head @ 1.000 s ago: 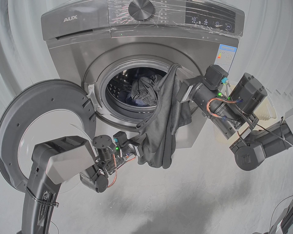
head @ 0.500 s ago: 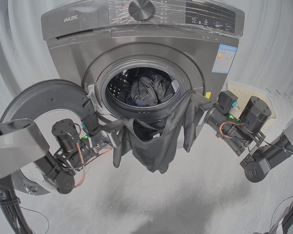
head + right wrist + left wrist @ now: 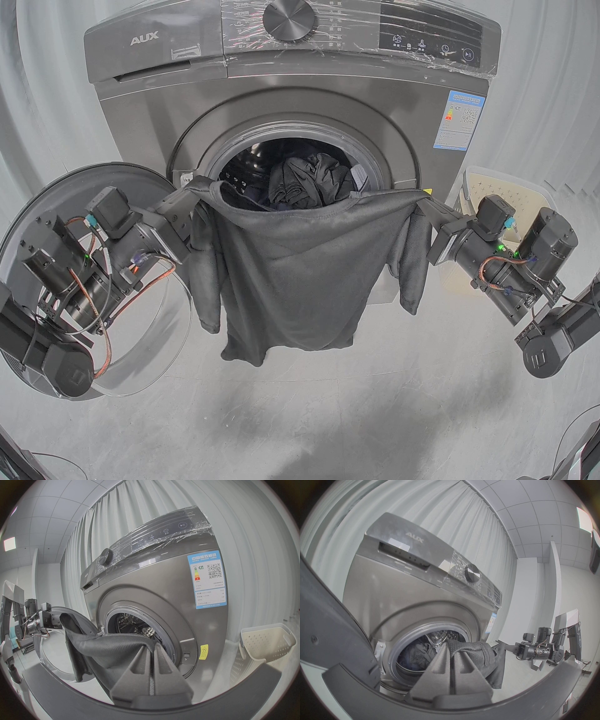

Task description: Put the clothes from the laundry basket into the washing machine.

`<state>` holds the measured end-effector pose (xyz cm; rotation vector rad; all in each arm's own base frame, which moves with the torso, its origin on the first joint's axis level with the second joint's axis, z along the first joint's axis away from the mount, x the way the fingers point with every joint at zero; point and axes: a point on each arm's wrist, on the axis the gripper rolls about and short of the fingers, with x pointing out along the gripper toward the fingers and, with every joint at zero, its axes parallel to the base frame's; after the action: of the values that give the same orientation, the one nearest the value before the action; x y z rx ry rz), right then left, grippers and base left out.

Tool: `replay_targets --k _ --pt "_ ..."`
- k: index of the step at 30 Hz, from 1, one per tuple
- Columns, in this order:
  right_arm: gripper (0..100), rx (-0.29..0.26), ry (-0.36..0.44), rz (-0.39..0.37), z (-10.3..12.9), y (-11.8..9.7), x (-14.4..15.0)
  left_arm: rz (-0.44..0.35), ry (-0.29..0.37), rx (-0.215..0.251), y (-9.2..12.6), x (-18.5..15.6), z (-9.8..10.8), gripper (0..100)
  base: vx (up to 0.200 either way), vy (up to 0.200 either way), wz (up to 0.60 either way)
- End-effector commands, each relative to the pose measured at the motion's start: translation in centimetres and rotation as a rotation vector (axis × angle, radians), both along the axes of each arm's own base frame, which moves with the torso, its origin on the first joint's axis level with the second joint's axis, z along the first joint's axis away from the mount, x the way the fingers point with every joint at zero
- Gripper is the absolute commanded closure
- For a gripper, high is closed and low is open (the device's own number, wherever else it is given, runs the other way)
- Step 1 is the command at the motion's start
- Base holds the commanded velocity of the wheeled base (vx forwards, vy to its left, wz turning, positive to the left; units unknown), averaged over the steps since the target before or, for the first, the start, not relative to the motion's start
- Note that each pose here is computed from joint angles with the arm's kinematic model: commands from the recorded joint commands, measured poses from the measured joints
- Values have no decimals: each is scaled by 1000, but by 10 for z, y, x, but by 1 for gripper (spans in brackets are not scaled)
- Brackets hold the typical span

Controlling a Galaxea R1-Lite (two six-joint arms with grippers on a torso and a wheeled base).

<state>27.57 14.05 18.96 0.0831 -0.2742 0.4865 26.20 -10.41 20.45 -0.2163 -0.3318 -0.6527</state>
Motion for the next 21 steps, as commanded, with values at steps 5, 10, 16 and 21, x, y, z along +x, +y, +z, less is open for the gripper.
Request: replay_targets --k 5,10,16,21 --pt "100 8 -21 -11 7 -5 -3 35 -53 -15 16 -9 18 100 0 0 0" --pt "100 -15 -42 -49 10 -14 -2 46 -61 -19 19 -8 20 100 0 0 0" --pt "100 -16 -51 -76 13 -22 0 78 -74 -23 27 -5 24 100 0 0 0" --pt "100 -16 -54 -80 14 -23 0 84 -77 -24 29 -4 25 100 0 0 0"
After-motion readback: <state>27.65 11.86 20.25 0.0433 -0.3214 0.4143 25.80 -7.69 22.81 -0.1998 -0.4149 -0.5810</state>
